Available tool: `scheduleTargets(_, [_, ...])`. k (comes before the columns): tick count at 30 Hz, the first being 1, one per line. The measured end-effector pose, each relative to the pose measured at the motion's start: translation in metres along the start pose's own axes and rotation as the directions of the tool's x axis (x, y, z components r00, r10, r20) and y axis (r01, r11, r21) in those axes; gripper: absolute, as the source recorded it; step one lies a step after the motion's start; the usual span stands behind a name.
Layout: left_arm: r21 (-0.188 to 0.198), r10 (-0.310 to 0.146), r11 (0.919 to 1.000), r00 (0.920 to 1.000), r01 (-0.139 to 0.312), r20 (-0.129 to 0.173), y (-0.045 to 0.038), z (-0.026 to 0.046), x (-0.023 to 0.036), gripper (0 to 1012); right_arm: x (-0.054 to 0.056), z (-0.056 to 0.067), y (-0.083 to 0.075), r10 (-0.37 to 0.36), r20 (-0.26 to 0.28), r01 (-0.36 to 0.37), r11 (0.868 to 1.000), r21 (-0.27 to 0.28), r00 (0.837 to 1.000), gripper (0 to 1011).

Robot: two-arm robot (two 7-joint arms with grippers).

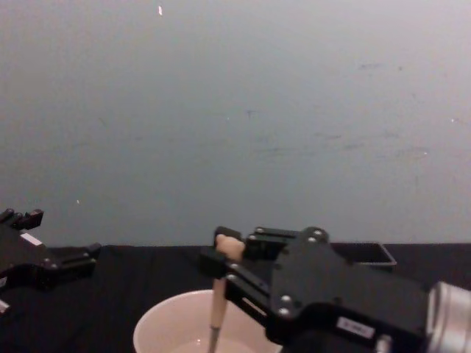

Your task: Pick up the stirring spoon with one hand, stir inside the cup, then place it back in its original position.

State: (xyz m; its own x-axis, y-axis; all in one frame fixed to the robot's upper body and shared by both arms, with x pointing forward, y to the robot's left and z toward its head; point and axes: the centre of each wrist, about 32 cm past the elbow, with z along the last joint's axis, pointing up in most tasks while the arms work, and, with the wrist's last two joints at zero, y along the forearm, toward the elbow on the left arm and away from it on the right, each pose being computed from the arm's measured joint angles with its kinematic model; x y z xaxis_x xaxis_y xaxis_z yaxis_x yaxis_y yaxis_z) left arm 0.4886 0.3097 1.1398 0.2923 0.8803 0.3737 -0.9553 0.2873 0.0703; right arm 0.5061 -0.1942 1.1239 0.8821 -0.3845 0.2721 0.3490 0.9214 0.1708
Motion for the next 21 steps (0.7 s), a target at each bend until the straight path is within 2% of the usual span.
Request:
scheduleTargets(5, [0.000, 0.000, 1.0000, 1.0000, 0.000, 0.000, 0.0000, 0.0000, 0.0000, 1001, 0.001, -0.004, 0.012, -0.010, -0.002, 0.010, 1.000, 0.004, 1.000, 214])
scheduleTargets(12, [0.000, 0.000, 1.0000, 1.0000, 0.000, 0.000, 0.0000, 0.0000, 0.0000, 1001, 0.010, -0.011, 0.028, -0.073, 0.013, 0.073, 0.997, -0.006, 0.997, 214])
scheduleTargets(21, [0.000, 0.000, 1.0000, 1.0000, 0.000, 0.000, 0.0000, 0.0000, 0.0000, 1001, 0.020, -0.015, 0.028, -0.125, 0.026, 0.126, 0.992, -0.022, 0.992, 214])
